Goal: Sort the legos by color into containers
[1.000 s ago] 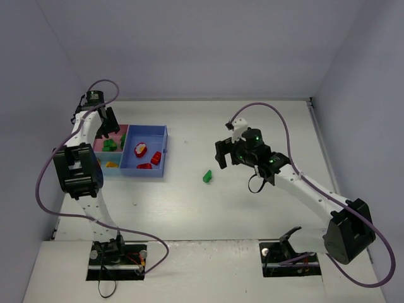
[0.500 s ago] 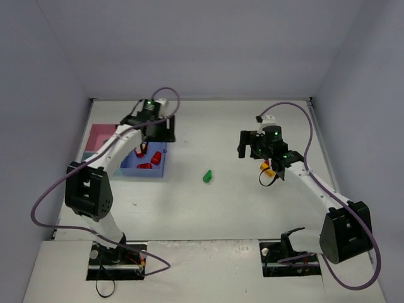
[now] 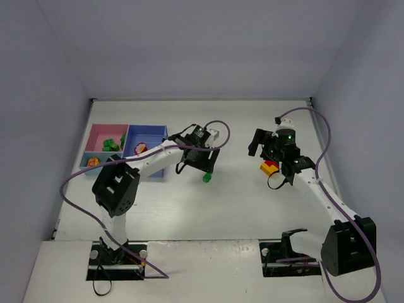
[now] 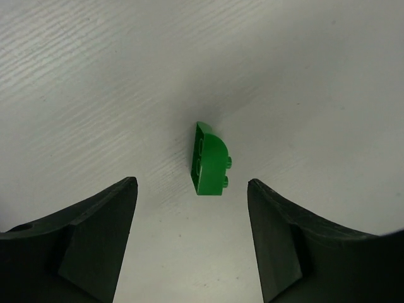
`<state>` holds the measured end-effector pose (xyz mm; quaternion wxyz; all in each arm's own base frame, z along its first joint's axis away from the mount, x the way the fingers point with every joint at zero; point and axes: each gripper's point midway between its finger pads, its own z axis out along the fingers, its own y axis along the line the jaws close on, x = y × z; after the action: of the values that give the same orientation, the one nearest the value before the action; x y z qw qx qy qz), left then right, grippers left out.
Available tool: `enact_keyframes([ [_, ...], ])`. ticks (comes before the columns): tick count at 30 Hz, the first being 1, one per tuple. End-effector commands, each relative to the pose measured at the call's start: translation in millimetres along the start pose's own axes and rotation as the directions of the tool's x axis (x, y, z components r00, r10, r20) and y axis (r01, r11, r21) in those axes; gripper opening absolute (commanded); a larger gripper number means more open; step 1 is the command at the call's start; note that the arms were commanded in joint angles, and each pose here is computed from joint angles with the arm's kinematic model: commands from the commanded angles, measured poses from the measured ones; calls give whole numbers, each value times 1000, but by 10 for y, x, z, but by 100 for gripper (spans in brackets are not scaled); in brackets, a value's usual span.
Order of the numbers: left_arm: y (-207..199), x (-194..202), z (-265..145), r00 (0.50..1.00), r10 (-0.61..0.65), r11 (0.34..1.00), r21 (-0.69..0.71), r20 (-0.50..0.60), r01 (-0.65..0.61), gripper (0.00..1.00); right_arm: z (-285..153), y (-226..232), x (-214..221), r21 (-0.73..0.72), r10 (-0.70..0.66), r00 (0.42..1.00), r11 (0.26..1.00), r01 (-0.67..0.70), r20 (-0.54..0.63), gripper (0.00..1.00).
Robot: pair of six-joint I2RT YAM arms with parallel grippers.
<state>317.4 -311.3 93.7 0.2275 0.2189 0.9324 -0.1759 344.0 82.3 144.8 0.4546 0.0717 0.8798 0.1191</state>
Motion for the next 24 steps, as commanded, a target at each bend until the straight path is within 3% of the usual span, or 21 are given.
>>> enact_keyframes([
  [1,-44,-236,26,998,8,1000,-13,59,-7,64,-83,1,-229,2,27,996,1000,-27,82,100],
  [8,-92,-101,254,999,38,999,-28,5,-38,58,-115,-21,-179,5,26,997,1000,-26,73,100],
  [16,-46,-38,251,1000,31,998,-51,-4,-31,15,-102,-39,-157,11,22,998,1000,-22,67,100],
  [22,18,-136,156,999,48,996,-79,24,-46,13,-70,-25,-159,5,12,998,1000,-13,58,100],
  [24,-18,-193,124,997,64,996,-69,45,-61,30,-61,-11,-161,-1,9,998,1000,-9,54,100],
])
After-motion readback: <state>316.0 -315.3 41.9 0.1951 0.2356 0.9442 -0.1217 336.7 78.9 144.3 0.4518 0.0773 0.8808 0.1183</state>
